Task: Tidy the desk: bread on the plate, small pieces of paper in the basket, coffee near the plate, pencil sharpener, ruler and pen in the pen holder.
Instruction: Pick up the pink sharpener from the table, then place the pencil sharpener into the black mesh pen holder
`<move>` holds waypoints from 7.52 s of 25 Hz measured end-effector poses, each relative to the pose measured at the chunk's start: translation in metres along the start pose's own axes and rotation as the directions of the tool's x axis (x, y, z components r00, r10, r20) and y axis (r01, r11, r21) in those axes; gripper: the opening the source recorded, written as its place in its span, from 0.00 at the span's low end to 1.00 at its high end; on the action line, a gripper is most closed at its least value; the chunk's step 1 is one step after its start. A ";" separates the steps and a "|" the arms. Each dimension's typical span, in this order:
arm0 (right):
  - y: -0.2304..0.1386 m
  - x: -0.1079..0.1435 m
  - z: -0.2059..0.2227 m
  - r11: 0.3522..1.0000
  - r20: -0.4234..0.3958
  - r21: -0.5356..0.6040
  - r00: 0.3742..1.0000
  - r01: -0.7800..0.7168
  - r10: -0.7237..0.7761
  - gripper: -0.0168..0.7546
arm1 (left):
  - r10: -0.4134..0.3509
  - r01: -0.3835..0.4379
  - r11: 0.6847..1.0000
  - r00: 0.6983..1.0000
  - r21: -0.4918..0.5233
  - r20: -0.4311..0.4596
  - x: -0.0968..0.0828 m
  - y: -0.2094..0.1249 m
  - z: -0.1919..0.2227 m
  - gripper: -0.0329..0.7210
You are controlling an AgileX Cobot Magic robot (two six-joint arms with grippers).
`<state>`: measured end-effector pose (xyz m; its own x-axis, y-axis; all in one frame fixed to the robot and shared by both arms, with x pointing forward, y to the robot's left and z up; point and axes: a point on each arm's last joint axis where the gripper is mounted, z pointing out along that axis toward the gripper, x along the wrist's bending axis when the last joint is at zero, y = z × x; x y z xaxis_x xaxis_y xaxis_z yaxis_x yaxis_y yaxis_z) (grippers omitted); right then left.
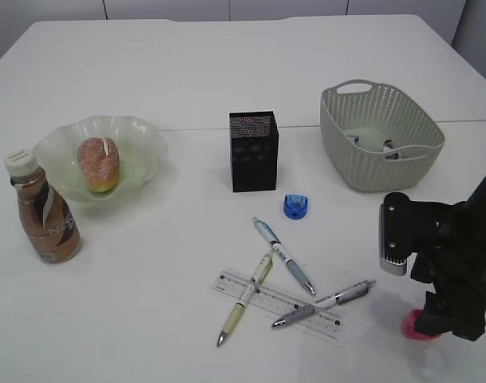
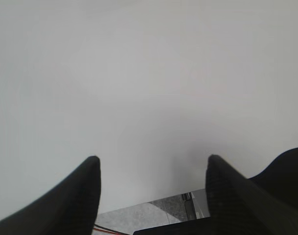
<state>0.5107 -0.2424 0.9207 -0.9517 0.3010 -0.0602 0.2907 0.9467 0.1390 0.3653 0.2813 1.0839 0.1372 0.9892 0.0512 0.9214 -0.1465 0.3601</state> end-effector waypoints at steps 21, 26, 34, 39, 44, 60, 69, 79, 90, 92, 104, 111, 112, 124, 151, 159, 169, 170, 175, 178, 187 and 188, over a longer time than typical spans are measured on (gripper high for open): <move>0.000 0.000 0.014 1.000 -0.039 0.011 0.999 -0.014 0.014 0.78 | 0.000 0.000 1.000 1.000 0.000 0.000 0.000 0.000 0.000 0.69; 0.000 -0.001 0.015 1.000 -0.037 0.011 0.999 -0.012 0.012 0.78 | 0.000 0.000 1.000 1.000 0.000 0.000 0.000 0.000 0.000 0.69; -0.001 -0.001 0.021 1.000 -0.048 0.016 0.999 -0.017 0.018 0.78 | 0.000 0.000 1.000 1.000 0.000 0.000 0.000 0.000 0.000 0.69; 0.000 -0.002 0.021 1.000 -0.046 0.013 0.999 -0.018 0.019 0.78 | 0.000 0.000 1.000 1.000 0.000 0.000 0.000 0.000 0.000 0.69; 0.000 -0.002 0.021 1.000 -0.046 0.013 0.999 -0.018 0.019 0.78 | 0.000 0.000 1.000 1.000 0.000 0.000 0.000 0.000 0.000 0.69; -0.001 0.002 0.021 0.999 -0.088 0.023 0.996 -0.024 0.026 0.78 | 0.000 0.000 1.000 1.000 -0.002 0.000 0.000 0.000 0.000 0.64; -0.002 0.002 0.021 0.999 -0.087 0.026 0.996 -0.019 0.021 0.62 | 0.000 0.000 1.000 1.000 -0.002 0.000 0.000 0.000 0.000 0.61; -0.002 0.002 0.021 0.999 -0.087 0.027 0.996 -0.018 0.020 0.31 | 0.000 0.000 1.000 1.000 -0.002 0.000 0.000 0.000 0.000 0.61; -0.003 0.007 0.020 0.998 -0.140 0.046 0.989 -0.039 0.045 0.26 | 0.000 0.000 1.000 1.000 -0.002 0.000 0.000 0.000 0.000 0.61; -0.003 0.008 0.020 0.998 -0.150 0.048 0.987 -0.048 0.055 0.26 | -0.001 0.001 1.000 1.000 -0.002 0.002 0.000 0.000 0.000 0.61; 0.019 -0.006 -0.011 0.937 -0.269 0.081 0.898 -0.339 0.348 0.26 | -0.001 0.001 1.000 1.000 -0.002 0.004 0.000 0.000 0.000 0.61; 0.039 -0.017 -0.038 0.863 -0.353 0.079 0.796 -0.498 0.492 0.26 | -0.001 0.001 1.000 1.000 -0.002 0.004 0.000 0.000 0.000 0.61; 0.043 -0.018 -0.041 0.852 -0.372 0.053 0.782 -0.520 0.500 0.26 | -0.001 0.001 1.000 1.000 -0.002 0.004 0.000 0.000 0.000 0.61; 0.062 -0.049 -0.079 0.704 -0.289 0.008 0.673 -0.710 0.681 0.26 | -0.034 0.034 0.999 0.999 -0.002 0.004 0.000 0.000 0.000 0.61; 0.153 -0.145 -0.113 0.550 -0.010 -0.244 0.570 -0.798 0.822 0.26 | -0.055 0.055 0.998 0.998 -0.001 0.007 -0.001 0.000 0.000 0.61; 0.173 -0.165 -0.095 0.517 -0.089 -0.327 0.571 -0.791 0.816 0.26 | -0.079 0.079 0.997 0.997 -0.001 0.007 -0.001 0.000 0.000 0.61; 0.183 -0.181 -0.065 0.492 -0.111 -0.419 0.580 -0.763 0.807 0.26 | -0.086 0.086 0.996 0.996 -0.001 0.007 -0.001 0.000 0.000 0.61; 0.184 -0.182 -0.065 0.487 -0.110 -0.431 0.580 -0.760 0.807 0.26 | -0.086 0.086 0.996 0.996 -0.001 0.007 -0.001 0.000 0.000 0.61; 0.186 -0.184 -0.062 0.473 -0.123 -0.452 0.578 -0.756 0.807 0.26 | -0.086 0.086 0.996 0.996 -0.001 0.007 -0.001 0.000 0.000 0.61; 0.188 -0.184 -0.058 0.477 -0.139 -0.448 0.586 -0.756 0.799 0.26 | -0.086 0.086 0.996 0.996 -0.001 0.007 -0.001 0.000 0.000 0.61; 0.194 -0.181 -0.033 0.508 -0.166 -0.408 0.608 -0.759 0.776 0.26 | -0.086 0.086 0.996 0.996 -0.001 0.007 -0.001 0.000 0.000 0.61; 0.195 -0.181 -0.033 0.509 -0.165 -0.408 0.610 -0.758 0.775 0.27 | -0.086 0.086 0.996 0.996 -0.001 0.007 -0.001 0.000 0.000 0.61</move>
<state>0.7361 -0.1164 0.9911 -0.3717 0.8983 0.2342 0.8287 0.2074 0.5198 0.3647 0.2807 1.0842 0.0604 0.9981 0.0132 0.9293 -0.0610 0.3641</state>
